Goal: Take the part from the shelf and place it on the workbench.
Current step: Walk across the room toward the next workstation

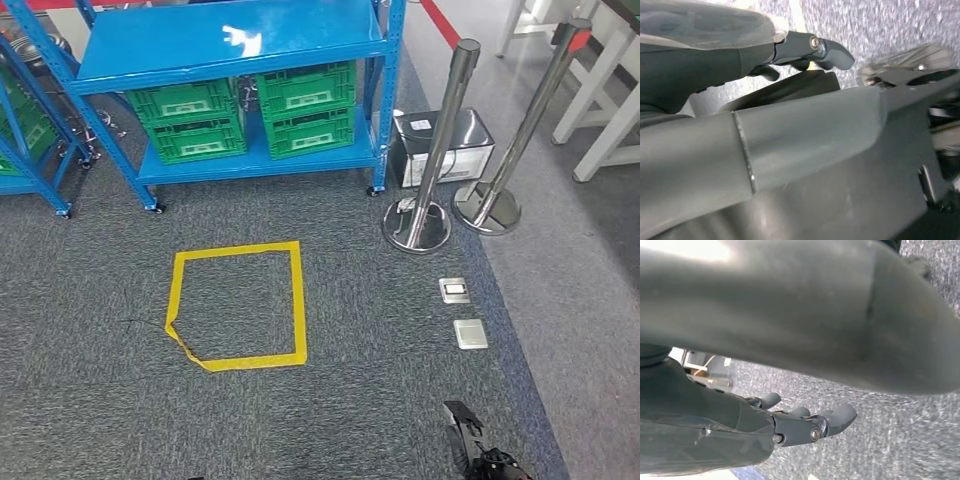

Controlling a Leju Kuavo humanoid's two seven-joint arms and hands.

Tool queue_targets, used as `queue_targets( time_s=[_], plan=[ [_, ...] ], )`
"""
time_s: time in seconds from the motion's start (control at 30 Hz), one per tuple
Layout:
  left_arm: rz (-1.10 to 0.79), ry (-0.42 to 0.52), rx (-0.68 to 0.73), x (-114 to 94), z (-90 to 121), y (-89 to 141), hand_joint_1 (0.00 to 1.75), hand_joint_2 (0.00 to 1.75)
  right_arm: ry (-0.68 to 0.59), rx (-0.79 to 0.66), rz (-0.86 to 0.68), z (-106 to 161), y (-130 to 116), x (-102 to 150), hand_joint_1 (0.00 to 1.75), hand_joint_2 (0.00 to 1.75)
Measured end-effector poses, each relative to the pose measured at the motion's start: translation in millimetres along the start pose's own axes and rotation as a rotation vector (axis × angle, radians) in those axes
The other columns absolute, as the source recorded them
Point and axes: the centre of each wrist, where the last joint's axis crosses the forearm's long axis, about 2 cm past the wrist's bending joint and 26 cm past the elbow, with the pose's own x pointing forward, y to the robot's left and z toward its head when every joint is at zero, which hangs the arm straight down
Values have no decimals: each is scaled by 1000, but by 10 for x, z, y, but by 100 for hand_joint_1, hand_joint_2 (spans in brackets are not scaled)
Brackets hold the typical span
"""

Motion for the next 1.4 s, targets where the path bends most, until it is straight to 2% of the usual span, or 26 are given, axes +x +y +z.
queue_targets(
  time_s=[0.5,0.83,1.4],
  plan=[
    [6,1,-18,-2,5,-56,0,0,-25,-2,-3,-1,-19,-6,0,0],
    [4,-7,-14,15,2,-11,0,0,-38,-1,-5,-1,-23,-7,0,0],
    [3,7,10,-88,-9,35,0,0,-28,6,-9,2,4,-51,0,0]
  ],
)
